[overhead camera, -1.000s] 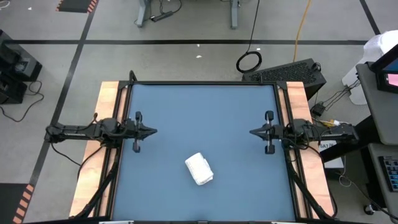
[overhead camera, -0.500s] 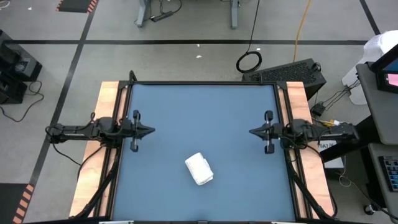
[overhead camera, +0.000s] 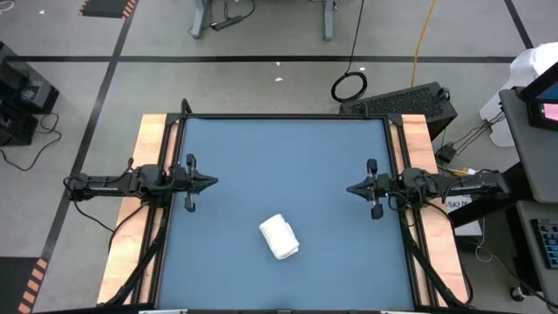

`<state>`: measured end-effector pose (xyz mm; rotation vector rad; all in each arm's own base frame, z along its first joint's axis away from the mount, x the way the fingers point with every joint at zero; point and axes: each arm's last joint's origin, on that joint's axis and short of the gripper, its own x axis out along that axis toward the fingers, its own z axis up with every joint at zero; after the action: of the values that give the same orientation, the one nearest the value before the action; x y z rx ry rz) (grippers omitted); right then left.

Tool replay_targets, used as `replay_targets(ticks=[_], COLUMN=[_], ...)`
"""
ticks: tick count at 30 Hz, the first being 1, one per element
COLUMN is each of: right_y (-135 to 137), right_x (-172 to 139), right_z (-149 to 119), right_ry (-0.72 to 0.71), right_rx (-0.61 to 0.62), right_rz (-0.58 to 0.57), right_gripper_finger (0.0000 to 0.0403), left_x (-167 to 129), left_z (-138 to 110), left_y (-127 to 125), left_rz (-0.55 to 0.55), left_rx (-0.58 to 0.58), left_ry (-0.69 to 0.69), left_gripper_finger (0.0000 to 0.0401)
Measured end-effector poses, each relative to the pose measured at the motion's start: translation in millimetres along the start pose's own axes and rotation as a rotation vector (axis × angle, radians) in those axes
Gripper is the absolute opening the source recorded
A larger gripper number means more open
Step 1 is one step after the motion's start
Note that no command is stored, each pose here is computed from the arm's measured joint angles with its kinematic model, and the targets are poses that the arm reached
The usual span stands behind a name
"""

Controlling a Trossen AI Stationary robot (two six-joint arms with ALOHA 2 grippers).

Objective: Roll towel into tight, uniform cylinder
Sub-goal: Return to Home Position

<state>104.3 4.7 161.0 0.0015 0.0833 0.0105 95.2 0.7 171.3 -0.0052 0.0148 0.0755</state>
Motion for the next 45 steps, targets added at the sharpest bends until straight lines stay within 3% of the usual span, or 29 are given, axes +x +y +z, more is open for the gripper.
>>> replay_targets(ticks=[21, 36, 45], right_y=[0.4, 0.4, 0.3], right_x=[-8.1, -8.1, -8.1], right_z=[8.4, 8.4, 8.4], right_ry=[-0.115, -0.114, -0.113], right_rx=[-0.086, -0.099, -0.092], right_rz=[0.022, 0.019, 0.018], right_gripper_finger=[0.0, 0.0, 0.0], left_x=[0.0, 0.1, 2.2], left_z=[-1.1, -1.3, -4.9], left_y=[-1.0, -0.7, -2.2], left_rz=[-0.033, -0.023, -0.071], left_rx=[-0.039, 0.005, 0.044], left_ry=[0.011, 0.011, -0.031], left_gripper_finger=[0.0005, 0.0005, 0.0005])
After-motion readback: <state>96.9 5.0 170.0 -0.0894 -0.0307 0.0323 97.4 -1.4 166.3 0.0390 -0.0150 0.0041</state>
